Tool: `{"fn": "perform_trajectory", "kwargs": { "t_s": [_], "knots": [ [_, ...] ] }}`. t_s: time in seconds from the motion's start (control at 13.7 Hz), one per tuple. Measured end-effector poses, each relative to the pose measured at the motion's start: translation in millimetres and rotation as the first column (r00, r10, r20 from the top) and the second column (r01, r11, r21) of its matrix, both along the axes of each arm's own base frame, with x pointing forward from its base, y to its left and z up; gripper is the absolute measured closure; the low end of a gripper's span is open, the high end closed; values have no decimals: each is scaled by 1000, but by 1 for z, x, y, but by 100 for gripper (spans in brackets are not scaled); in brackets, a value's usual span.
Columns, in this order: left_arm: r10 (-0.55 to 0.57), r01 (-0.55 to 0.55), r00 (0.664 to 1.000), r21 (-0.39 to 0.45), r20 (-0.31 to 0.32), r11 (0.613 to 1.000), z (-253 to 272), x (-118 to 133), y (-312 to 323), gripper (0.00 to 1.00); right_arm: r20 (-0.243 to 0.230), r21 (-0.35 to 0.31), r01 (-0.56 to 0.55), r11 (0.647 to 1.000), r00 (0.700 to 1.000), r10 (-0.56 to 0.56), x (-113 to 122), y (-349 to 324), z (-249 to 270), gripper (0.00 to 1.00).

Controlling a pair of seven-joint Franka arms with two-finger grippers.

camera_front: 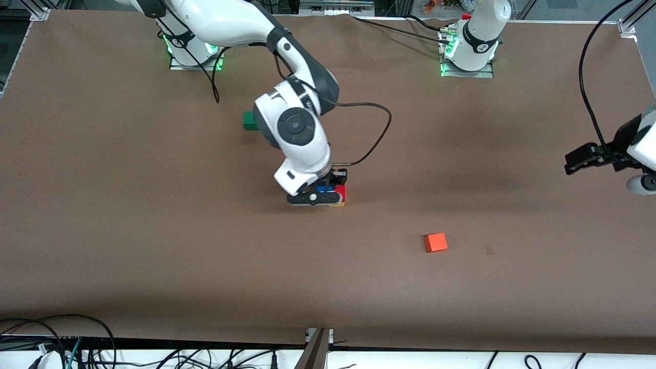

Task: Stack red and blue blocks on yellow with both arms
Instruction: 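Carry the blue cube with the right gripper over the red cube, then lower the blue cube onto the red cube with the right gripper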

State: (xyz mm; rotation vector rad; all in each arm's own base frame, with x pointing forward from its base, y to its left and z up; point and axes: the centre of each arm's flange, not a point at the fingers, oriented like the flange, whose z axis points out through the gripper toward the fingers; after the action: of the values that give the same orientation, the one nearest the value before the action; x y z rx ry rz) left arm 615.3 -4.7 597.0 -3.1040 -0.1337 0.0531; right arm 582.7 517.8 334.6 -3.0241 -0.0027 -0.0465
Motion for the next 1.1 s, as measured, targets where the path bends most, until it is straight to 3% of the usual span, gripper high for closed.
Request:
{"fn": "perform_trajectory", "kwargs": {
  "t_s": [0.37,1.1],
  "knots": [
    [4,-5,999,-25,-42,1000,-18,-7,-1,0,40,-40,-34,999,999,36,-6,13,-21,45],
    [-9,8,999,-28,-34,1000,-19,-5,-8,0,33,-52,-48,997,998,49,-12,19,-32,45]
  ]
}}
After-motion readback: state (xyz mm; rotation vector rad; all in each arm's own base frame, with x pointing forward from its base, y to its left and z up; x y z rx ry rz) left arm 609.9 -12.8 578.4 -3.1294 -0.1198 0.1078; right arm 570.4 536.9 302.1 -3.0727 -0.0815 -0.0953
